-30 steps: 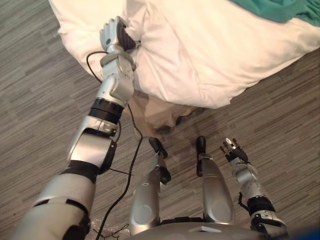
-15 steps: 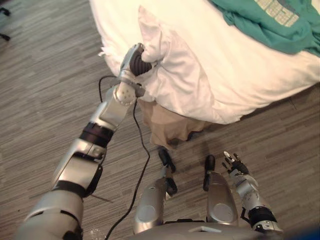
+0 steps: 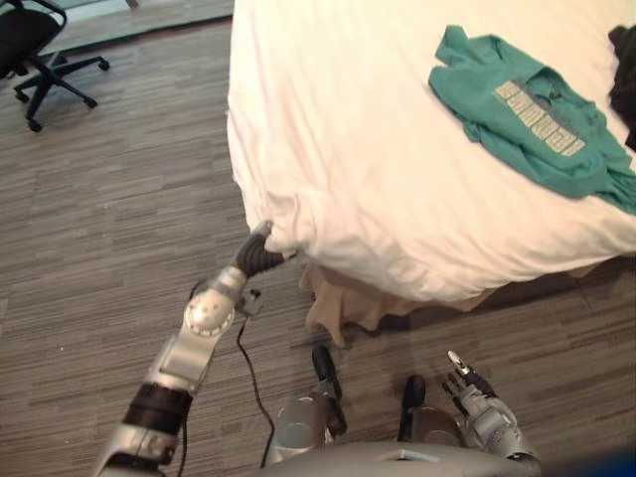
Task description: Tidy the bed and pick cloth on bed and put in laundry
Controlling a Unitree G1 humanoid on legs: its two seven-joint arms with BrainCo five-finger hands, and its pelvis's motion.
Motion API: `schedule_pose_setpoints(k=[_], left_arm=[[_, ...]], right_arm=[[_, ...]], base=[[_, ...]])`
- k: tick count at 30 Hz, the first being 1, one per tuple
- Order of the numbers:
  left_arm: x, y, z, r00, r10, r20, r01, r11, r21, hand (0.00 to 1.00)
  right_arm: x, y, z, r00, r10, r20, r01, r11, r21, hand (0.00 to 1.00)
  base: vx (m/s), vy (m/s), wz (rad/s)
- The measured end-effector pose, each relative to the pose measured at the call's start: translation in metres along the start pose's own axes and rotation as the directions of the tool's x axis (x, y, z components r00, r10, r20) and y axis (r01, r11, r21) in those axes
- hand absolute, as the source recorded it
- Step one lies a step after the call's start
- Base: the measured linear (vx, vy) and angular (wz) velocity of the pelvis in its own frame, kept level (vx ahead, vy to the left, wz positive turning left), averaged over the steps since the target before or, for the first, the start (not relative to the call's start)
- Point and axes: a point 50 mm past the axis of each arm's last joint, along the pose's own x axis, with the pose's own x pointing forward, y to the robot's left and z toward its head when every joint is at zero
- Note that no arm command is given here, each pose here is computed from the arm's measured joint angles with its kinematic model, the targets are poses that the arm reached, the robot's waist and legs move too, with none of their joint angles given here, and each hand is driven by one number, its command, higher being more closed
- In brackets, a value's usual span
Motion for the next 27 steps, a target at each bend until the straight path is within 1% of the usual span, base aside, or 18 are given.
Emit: schedule_pose_setpoints(k=[2, 4, 5, 6, 8, 9, 11, 12, 13, 15, 18, 20, 21, 22, 23, 24, 26, 27], left_arm=[[-0.011, -0.010, -0.014, 0.997, -0.024, -0.073, 0.024, 1.000, -0.001, 0.00], [-0.031, -0.032, -0.045, 0.969, -0.072, -0.238, 0.058, 0.996, -0.064, 0.00], [-0.043, -0.046, -0.067, 0.930, -0.094, -0.357, 0.065, 0.994, -0.093, 0.00], [-0.050, -0.051, -0.076, 0.907, -0.103, -0.407, 0.069, 0.993, -0.099, 0.00], [-0.081, -0.073, -0.110, 0.797, -0.122, -0.592, 0.087, 0.992, -0.088, 0.00], [-0.089, -0.078, -0.118, 0.762, -0.120, -0.636, 0.080, 0.993, -0.091, 0.00], [-0.127, -0.095, -0.144, 0.601, -0.115, -0.791, 0.019, 0.991, -0.130, 0.00], [-0.135, -0.098, -0.149, 0.559, -0.114, -0.822, -0.005, 0.990, -0.142, 0.00], [-0.152, -0.103, -0.157, 0.483, -0.101, -0.870, -0.041, 0.990, -0.138, 0.00], [-0.174, -0.106, -0.165, 0.379, -0.062, -0.923, -0.086, 0.991, -0.102, 0.00], [-0.186, -0.105, -0.168, 0.325, -0.035, -0.945, -0.118, 0.990, -0.077, 0.00], [-0.189, -0.107, -0.168, 0.306, -0.028, -0.952, -0.173, 0.981, -0.084, 0.00], [-0.188, -0.108, -0.168, 0.306, -0.027, -0.952, -0.175, 0.981, -0.085, 0.00], [-0.187, -0.109, -0.168, 0.317, -0.030, -0.948, -0.180, 0.979, -0.091, 0.00], [-0.185, -0.108, -0.167, 0.343, -0.035, -0.939, -0.188, 0.977, -0.105, 0.00], [-0.184, -0.108, -0.166, 0.359, -0.038, -0.933, -0.189, 0.976, -0.112, 0.00], [-0.172, -0.107, -0.162, 0.437, -0.037, -0.899, -0.192, 0.972, -0.134, 0.00], [-0.167, -0.106, -0.161, 0.458, -0.033, -0.888, -0.198, 0.970, -0.138, 0.00]], right_arm=[[-0.001, -0.004, -0.003, 1.000, -0.004, -0.012, 0.004, 1.000, 0.002, 0.00], [-0.001, -0.009, -0.008, 0.999, -0.008, -0.033, 0.008, 1.000, 0.004, 0.00], [-0.002, -0.011, -0.012, 0.999, -0.006, -0.047, 0.006, 1.000, 0.005, 0.00], [-0.002, -0.013, -0.015, 0.998, -0.011, -0.058, 0.012, 1.000, 0.006, 0.00], [-0.003, -0.018, -0.024, 0.996, -0.022, -0.092, 0.023, 1.000, 0.006, 0.00], [-0.003, -0.019, -0.026, 0.995, -0.024, -0.099, 0.025, 1.000, 0.014, 0.00], [-0.004, -0.022, -0.030, 0.993, -0.029, -0.112, 0.033, 0.999, 0.033, 0.00], [-0.004, -0.022, -0.030, 0.993, -0.031, -0.113, 0.035, 0.999, 0.036, 0.00], [-0.004, -0.023, -0.030, 0.993, -0.036, -0.111, 0.041, 0.998, 0.044, 0.00], [-0.004, -0.024, -0.030, 0.993, -0.059, -0.105, 0.066, 0.996, 0.068, 0.00], [-0.003, -0.026, -0.026, 0.992, -0.098, -0.073, 0.104, 0.991, 0.079, 0.00], [-0.001, -0.026, -0.009, 0.991, -0.135, 0.007, 0.133, 0.984, 0.121, 0.00], [-0.002, -0.029, 0.002, 0.987, -0.154, 0.052, 0.146, 0.979, 0.142, 1.00], [-0.003, -0.030, 0.020, 0.978, -0.172, 0.118, 0.151, 0.974, 0.167, 1.00], [-0.005, -0.030, 0.051, 0.957, -0.177, 0.230, 0.141, 0.976, 0.166, 1.00], [-0.008, -0.029, 0.068, 0.942, -0.172, 0.289, 0.131, 0.979, 0.155, 1.00], [-0.034, -0.010, 0.156, 0.805, -0.071, 0.588, 0.073, 0.997, 0.020, 1.00], [-0.043, -0.003, 0.176, 0.760, -0.031, 0.649, 0.062, 0.998, -0.026, 1.00]], base=[[0.04, -0.045, 0.16], [0.05, -0.038, 0.10], [0.06, -0.030, 0.14], [0.05, -0.030, 0.23], [0.07, -0.029, 0.11], [0.09, -0.024, -0.02], [0.10, -0.013, -0.01], [0.09, 0.004, 0.00], [0.06, 0.013, 0.00], [0.05, 0.013, -0.02], [0.00, 0.001, -0.03], [-0.03, 0.003, -0.10], [-0.03, 0.009, -0.01], [-0.03, 0.018, -0.02], [-0.03, 0.023, -0.04], [-0.03, 0.032, -0.06], [-0.02, 0.042, 0.00], [0.00, 0.049, 0.04]])
